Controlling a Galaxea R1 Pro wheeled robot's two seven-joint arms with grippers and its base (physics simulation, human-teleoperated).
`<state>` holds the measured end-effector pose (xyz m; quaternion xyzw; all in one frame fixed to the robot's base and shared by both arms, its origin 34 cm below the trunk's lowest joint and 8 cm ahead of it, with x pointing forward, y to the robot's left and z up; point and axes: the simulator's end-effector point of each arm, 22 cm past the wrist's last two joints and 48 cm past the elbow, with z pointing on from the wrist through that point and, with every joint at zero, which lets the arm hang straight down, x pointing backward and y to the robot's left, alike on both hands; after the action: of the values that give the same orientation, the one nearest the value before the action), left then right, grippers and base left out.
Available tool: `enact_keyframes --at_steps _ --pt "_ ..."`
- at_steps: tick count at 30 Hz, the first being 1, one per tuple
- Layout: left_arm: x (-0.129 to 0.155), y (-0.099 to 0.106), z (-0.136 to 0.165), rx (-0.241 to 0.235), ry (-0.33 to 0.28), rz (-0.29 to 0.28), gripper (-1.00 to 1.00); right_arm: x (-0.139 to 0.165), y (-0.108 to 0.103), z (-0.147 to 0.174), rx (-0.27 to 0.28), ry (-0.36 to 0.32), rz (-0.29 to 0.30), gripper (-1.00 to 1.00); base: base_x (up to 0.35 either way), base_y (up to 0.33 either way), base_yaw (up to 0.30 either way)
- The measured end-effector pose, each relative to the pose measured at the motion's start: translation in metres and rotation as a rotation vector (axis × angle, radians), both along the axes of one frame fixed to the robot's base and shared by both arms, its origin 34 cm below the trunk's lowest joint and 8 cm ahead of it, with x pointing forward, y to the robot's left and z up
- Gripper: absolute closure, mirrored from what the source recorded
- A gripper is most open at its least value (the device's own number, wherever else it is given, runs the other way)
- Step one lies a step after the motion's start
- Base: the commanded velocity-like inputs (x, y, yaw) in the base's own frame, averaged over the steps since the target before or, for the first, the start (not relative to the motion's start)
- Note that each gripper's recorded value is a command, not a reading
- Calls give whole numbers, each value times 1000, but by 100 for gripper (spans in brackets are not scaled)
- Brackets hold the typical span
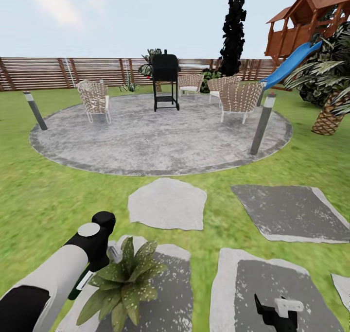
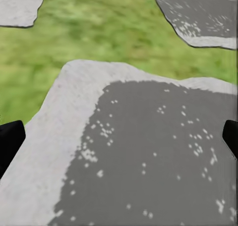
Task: Pick up the pesticide atomizer in the garden and spray insectifuge to fully cover both potted plants in the garden.
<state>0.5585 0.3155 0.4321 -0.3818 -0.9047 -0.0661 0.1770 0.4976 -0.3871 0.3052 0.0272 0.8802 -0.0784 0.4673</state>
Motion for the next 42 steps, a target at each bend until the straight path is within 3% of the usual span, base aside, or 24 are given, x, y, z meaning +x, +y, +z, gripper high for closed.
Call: enact_keyframes --at_steps 16,28,30,33,36,42 --pt "-6 7 -2 3 21 5 100 0 1 0 1 0 1 -100 0 -5 271" --pt "-9 41 -2 -25 -3 131 100 0 1 0 1 0 1 -100 0 0 181" --pt "-13 40 -8 -46 -11 152 100 0 1 0 1 0 1 -100 0 0 11" --pt "-13 39 -28 -49 -72 158 100 0 0 0 0 0 0 -100 0 0 2" --pt "-23 26 -48 -103 -85 189 100 0 0 0 0 0 0 -100 0 0 0" --pt "-49 40 -73 -66 -89 193 100 0 1 0 1 0 1 -100 0 0 0"
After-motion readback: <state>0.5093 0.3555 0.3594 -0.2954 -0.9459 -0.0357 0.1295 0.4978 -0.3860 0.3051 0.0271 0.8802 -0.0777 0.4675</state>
